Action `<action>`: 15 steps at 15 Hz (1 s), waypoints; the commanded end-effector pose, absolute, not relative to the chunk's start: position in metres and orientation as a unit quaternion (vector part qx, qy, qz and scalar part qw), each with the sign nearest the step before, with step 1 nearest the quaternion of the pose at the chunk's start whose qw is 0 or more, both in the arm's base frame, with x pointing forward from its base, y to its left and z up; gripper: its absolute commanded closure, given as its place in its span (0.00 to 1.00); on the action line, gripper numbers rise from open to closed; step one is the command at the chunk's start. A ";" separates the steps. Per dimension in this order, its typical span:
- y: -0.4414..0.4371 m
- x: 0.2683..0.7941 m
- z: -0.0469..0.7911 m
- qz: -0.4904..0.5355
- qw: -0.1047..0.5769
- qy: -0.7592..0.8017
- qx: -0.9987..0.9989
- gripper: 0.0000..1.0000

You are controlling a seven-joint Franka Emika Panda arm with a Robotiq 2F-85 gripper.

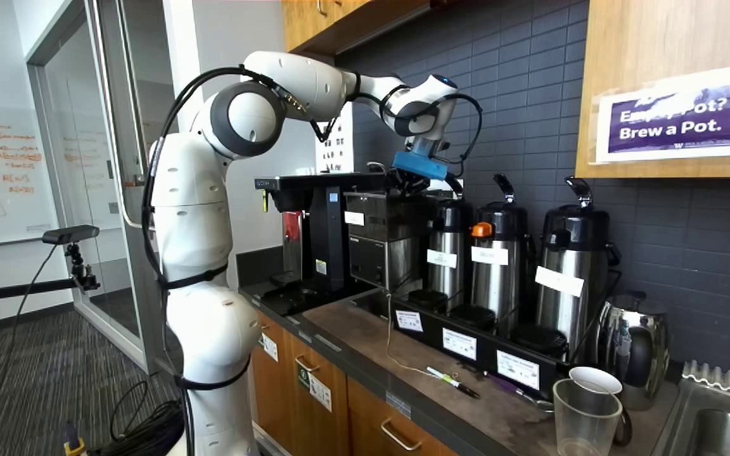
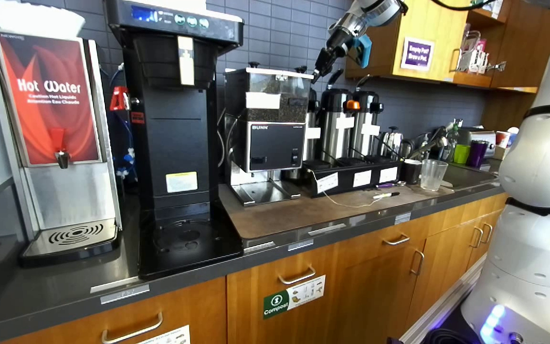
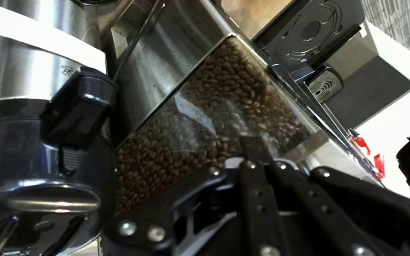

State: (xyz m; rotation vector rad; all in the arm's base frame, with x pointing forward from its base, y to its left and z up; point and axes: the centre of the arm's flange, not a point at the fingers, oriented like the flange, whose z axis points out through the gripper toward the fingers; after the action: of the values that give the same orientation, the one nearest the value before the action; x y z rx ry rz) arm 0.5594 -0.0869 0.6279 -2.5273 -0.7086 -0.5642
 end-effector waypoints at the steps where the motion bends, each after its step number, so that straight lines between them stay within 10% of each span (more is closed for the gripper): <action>1: -0.090 0.565 0.634 -0.191 0.243 -0.246 -0.919 1.00; 15: -0.086 0.563 0.633 -0.135 0.316 -0.250 -0.905 1.00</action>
State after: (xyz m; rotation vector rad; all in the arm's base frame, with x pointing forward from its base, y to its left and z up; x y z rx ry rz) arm 0.5575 -0.0862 0.6235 -2.4177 -0.6688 -0.3890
